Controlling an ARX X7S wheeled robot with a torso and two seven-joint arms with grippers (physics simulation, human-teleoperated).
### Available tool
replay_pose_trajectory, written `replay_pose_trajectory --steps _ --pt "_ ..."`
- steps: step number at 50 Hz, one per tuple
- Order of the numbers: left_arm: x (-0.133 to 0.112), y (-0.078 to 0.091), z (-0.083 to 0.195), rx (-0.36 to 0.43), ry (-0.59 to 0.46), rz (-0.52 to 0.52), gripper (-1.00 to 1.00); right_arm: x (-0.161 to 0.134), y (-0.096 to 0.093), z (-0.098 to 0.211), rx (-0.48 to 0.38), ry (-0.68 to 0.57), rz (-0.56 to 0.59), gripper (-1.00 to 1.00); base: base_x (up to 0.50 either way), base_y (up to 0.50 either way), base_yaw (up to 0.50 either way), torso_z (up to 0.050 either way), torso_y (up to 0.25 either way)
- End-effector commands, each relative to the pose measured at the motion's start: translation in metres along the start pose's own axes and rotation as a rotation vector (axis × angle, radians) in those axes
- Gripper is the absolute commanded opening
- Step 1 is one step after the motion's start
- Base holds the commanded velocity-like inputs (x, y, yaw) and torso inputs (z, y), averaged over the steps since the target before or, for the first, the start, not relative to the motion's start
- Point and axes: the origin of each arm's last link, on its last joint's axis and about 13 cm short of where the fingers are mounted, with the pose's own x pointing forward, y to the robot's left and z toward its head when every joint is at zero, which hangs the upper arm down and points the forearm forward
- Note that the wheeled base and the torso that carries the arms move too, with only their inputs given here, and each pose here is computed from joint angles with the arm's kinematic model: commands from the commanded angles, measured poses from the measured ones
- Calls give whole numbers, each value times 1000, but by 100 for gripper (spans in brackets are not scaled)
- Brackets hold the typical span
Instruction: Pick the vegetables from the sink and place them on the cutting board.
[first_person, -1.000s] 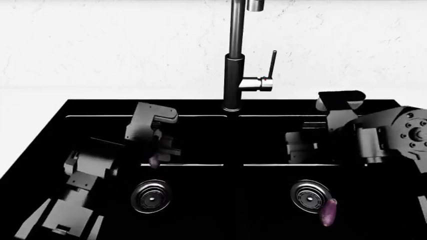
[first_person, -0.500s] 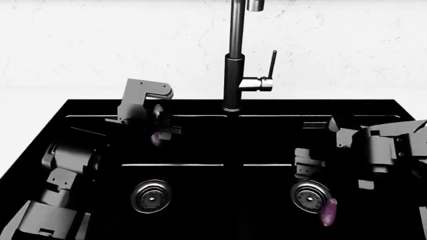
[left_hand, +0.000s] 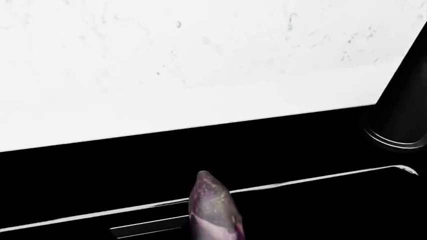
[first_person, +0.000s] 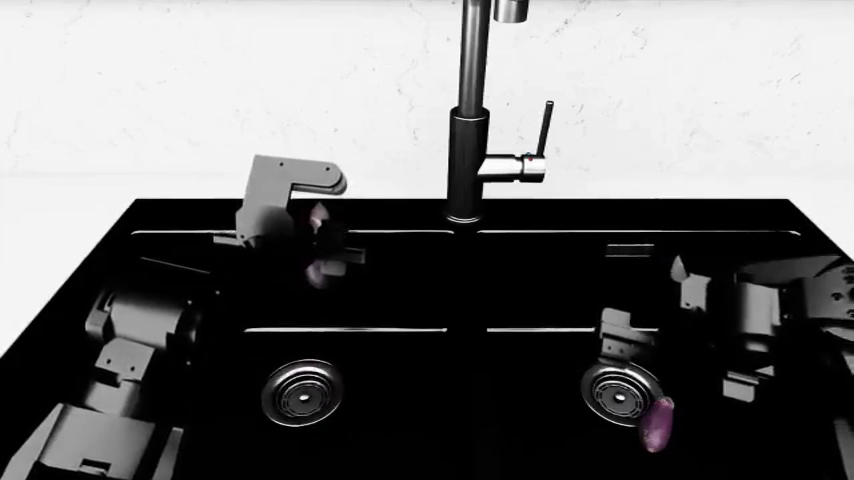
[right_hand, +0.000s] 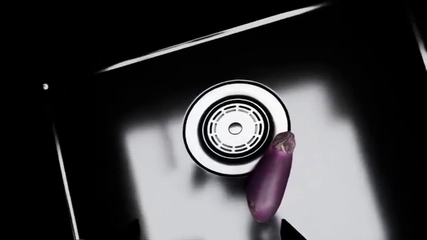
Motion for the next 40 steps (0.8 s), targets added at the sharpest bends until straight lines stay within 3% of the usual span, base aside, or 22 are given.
replay_pose_trajectory --steps 1,28,40 --pt "0 0 -3 -15 2 -5 -100 14 -2 10 27 -10 -33 100 0 0 0 0 0" --pt "0 -2 -9 -30 14 -18 -100 44 -10 17 48 17 -146 100 0 0 0 0 0" --pt "1 -2 -9 -45 8 -29 -100 58 -11 11 59 34 -140 100 0 0 0 0 0"
